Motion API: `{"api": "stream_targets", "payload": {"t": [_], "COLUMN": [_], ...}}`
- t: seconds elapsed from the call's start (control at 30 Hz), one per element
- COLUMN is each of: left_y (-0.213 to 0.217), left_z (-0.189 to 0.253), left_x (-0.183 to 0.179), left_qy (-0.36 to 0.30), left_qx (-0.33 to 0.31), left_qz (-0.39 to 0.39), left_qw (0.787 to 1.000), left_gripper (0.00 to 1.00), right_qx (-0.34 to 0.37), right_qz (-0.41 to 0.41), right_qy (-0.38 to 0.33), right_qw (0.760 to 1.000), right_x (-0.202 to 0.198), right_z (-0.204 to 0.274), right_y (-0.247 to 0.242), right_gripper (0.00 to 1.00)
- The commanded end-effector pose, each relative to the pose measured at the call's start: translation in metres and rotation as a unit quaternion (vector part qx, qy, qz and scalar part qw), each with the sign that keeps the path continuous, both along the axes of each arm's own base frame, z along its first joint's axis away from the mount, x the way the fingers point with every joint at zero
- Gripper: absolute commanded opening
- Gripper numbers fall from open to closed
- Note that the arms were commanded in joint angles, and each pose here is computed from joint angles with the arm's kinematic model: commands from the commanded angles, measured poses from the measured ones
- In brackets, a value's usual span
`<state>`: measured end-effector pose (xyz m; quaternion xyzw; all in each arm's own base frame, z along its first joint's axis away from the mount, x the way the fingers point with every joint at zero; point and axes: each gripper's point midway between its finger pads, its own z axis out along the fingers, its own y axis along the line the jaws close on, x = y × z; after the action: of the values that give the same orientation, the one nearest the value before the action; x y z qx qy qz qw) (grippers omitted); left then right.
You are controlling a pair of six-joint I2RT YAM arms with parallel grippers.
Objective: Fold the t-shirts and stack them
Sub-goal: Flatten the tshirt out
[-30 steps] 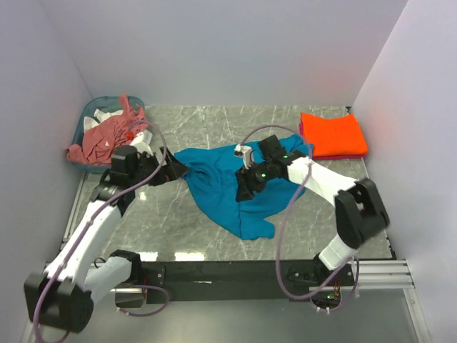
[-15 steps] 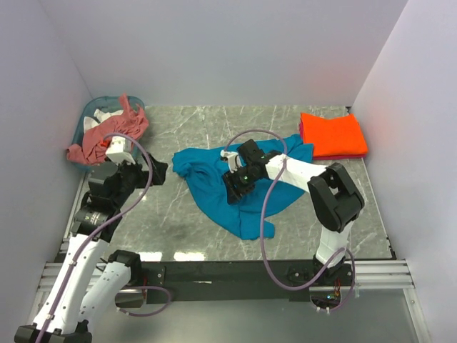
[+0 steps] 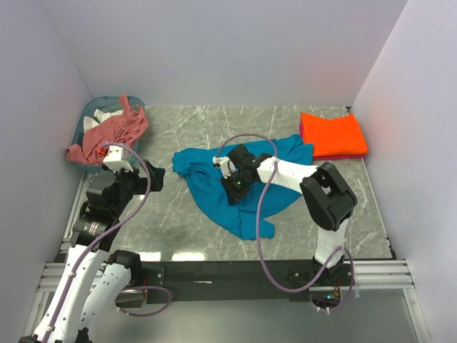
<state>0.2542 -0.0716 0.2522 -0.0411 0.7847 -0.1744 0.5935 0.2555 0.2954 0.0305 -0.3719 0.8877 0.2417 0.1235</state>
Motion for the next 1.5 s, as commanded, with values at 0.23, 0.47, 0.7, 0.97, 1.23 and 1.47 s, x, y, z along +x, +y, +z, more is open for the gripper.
{"api": "stream_targets", "payload": {"t": [0.23, 0.47, 0.7, 0.97, 1.23, 1.47], "left_y": [-0.005, -0.002, 0.004, -0.014, -0.055, -0.08], "left_z": [0.009, 0.017, 0.022, 0.01, -0.023, -0.055], "left_x": [0.002, -0.003, -0.01, -0.014, -0.003, -0.007], "left_qy": [-0.022, -0.04, -0.039, -0.009, 0.067, 0.144], "left_qx": [0.004, -0.008, -0.04, -0.14, -0.228, -0.267], "left_qz": [-0.017, -0.007, 0.02, 0.009, -0.063, -0.105], "left_qw": [1.0, 0.999, 0.998, 0.99, 0.969, 0.947], "left_gripper": [0.99, 0.99, 0.99, 0.99, 0.99, 0.98], "right_qx": [0.091, 0.137, 0.141, 0.174, 0.205, 0.169], "right_qz": [0.128, 0.314, 0.396, 0.363, 0.268, 0.166], "right_qy": [-0.045, -0.002, 0.039, -0.042, -0.149, -0.211], "right_qw": [0.987, 0.94, 0.906, 0.914, 0.93, 0.948], "right_x": [-0.032, -0.106, -0.145, -0.097, -0.044, -0.023], "right_z": [0.073, 0.086, 0.084, 0.127, 0.178, 0.161], "right_y": [0.036, 0.112, 0.153, 0.101, 0.001, -0.092], "right_gripper": [0.0, 0.0, 0.23, 0.56, 0.56, 0.57]}}
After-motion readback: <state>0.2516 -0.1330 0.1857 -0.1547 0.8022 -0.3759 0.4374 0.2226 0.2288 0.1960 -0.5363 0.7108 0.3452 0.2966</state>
